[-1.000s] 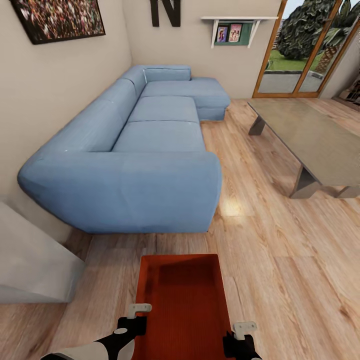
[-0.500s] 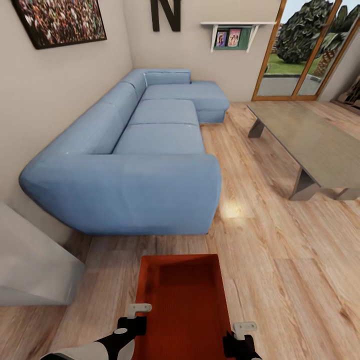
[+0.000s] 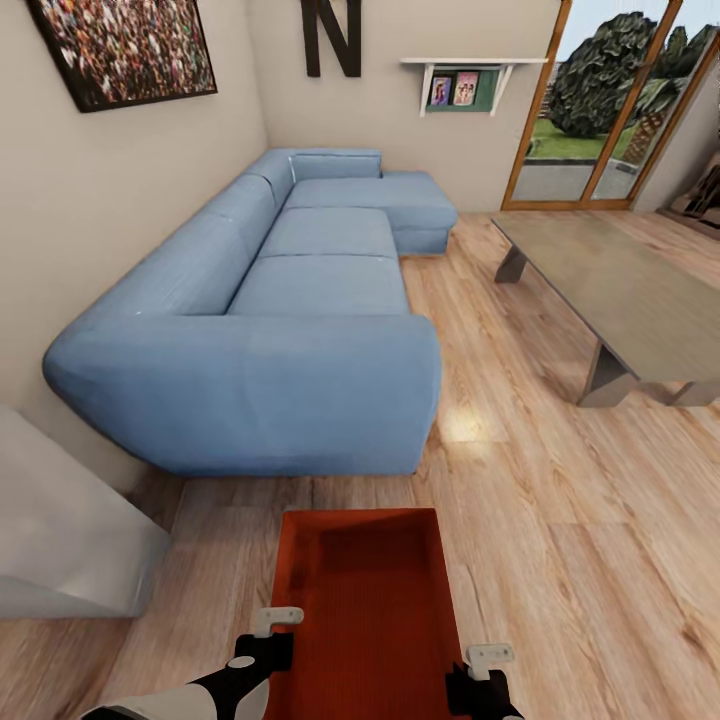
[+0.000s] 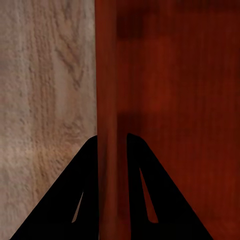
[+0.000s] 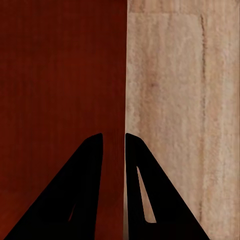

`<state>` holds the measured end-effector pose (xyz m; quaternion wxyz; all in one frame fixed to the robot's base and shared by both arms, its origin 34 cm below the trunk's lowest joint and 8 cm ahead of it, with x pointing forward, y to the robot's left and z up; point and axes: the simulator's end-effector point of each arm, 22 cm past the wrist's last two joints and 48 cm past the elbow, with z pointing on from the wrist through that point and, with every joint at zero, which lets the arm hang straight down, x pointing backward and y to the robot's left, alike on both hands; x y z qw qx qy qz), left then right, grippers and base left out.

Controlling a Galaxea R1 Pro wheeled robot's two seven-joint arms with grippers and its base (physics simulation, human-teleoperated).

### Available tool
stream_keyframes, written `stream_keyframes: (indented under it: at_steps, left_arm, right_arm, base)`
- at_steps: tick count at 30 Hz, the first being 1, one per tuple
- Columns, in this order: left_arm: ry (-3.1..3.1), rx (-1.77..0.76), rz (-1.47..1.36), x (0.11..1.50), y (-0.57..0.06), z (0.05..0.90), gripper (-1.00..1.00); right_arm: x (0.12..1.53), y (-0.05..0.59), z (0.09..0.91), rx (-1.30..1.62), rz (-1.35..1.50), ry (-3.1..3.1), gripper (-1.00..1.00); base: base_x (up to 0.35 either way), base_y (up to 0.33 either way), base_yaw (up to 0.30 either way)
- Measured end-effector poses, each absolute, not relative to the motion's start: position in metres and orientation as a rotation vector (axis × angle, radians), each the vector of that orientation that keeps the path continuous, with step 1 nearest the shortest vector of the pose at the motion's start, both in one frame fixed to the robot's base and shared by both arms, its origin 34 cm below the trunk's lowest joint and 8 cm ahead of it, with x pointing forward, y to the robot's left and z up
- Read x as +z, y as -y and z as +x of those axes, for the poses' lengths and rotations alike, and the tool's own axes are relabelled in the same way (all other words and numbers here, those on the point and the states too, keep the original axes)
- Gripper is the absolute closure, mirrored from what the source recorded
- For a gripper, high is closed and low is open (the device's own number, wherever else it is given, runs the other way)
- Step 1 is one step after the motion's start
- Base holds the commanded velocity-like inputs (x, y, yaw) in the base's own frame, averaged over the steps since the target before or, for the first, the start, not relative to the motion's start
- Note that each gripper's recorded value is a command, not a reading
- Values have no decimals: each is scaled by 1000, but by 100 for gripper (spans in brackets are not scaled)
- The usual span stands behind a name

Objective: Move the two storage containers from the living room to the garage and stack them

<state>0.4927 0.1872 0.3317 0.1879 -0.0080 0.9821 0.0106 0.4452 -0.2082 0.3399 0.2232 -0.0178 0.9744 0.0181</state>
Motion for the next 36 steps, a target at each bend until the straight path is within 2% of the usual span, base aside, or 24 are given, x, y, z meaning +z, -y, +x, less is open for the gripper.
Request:
stream_keyframes:
  at_steps: [36]
  left_arm:
    - [-2707,29,-24,353,-187,514,100]
  right_arm:
    - [358,208,466,49,-50,-2634,100]
  base:
    - [0,0,0]
